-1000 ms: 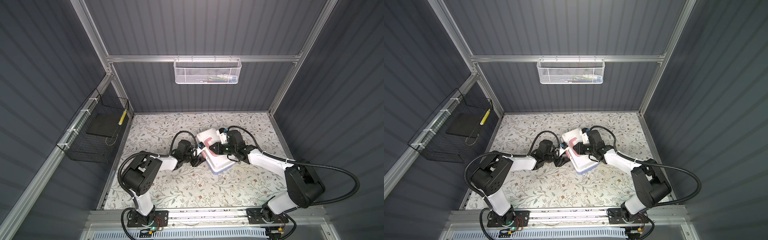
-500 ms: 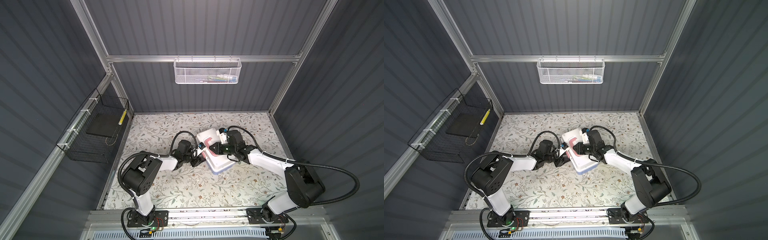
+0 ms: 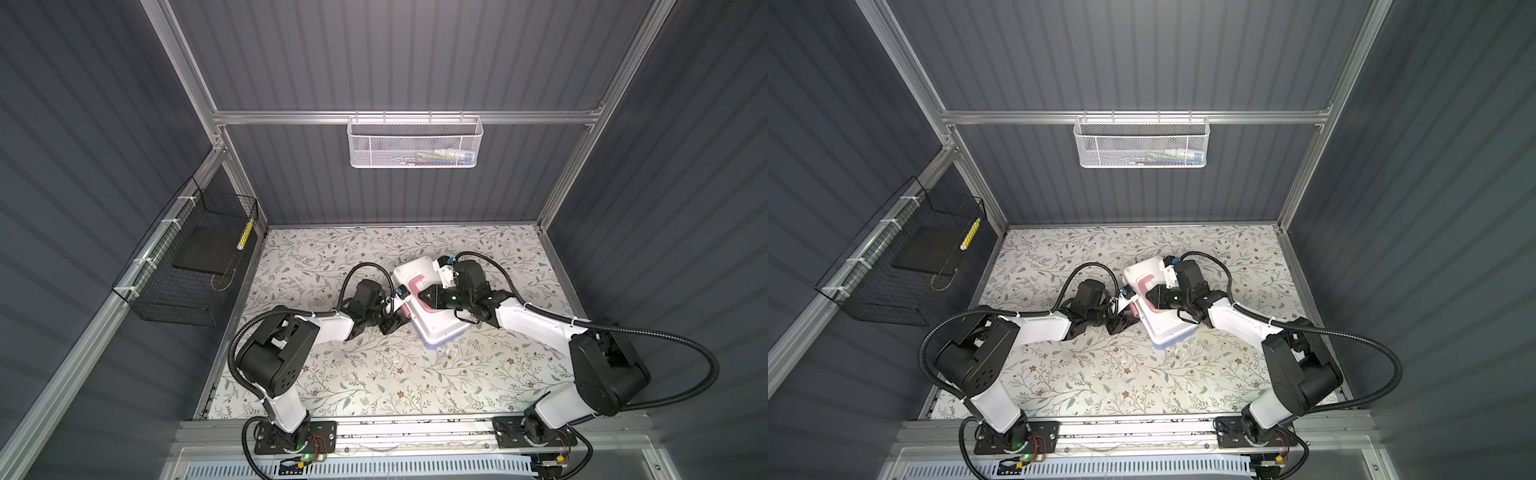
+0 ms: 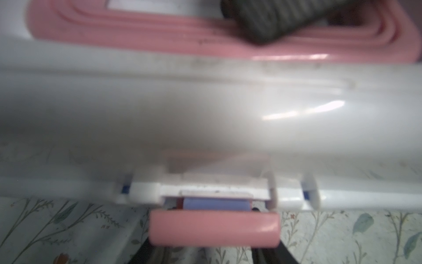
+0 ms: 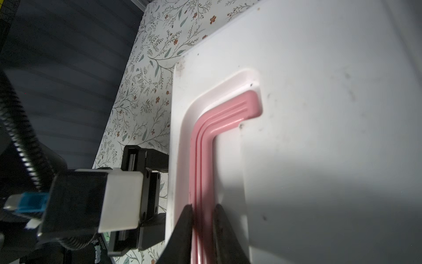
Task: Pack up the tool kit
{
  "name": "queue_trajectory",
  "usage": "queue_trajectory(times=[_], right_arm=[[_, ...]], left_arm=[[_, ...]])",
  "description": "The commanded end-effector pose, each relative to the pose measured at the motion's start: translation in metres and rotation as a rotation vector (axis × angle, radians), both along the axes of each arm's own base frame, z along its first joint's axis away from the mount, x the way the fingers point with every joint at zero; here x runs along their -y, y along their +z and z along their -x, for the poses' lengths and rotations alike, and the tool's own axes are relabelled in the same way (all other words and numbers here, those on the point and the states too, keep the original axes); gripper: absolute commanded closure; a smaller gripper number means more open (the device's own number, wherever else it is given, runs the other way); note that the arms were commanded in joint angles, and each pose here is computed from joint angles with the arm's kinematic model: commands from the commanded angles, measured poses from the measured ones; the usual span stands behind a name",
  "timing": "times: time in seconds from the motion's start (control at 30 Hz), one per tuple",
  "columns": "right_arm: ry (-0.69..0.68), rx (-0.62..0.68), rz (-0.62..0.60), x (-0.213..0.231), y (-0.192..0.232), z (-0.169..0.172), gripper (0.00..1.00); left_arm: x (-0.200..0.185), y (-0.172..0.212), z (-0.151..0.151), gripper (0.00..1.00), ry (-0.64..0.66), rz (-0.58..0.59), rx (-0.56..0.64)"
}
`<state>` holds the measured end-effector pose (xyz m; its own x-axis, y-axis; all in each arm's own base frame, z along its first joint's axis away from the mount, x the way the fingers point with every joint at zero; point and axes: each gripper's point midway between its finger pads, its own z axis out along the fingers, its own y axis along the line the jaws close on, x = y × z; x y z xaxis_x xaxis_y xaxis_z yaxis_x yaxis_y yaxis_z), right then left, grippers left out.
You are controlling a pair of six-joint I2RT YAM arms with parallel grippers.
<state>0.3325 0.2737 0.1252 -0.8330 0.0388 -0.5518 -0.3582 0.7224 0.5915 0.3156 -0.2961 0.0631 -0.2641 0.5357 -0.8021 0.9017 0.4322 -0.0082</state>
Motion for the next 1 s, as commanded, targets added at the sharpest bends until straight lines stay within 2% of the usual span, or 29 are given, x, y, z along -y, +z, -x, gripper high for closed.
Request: queue_trajectory(times=[0.0,0.97], right_arm=[[0.024,-0.381,0.248,0.034,-0.111,0.072,0.79],[0.053,-0.377,0.228,0.03,-0.117,0.075,0.8]], left_arm=[[-0.002,0.059,-0.044,0.55,0.097,0.05,0.189],[0.012,0.059,-0.049,0.56,0.043,-0.006,0.111]])
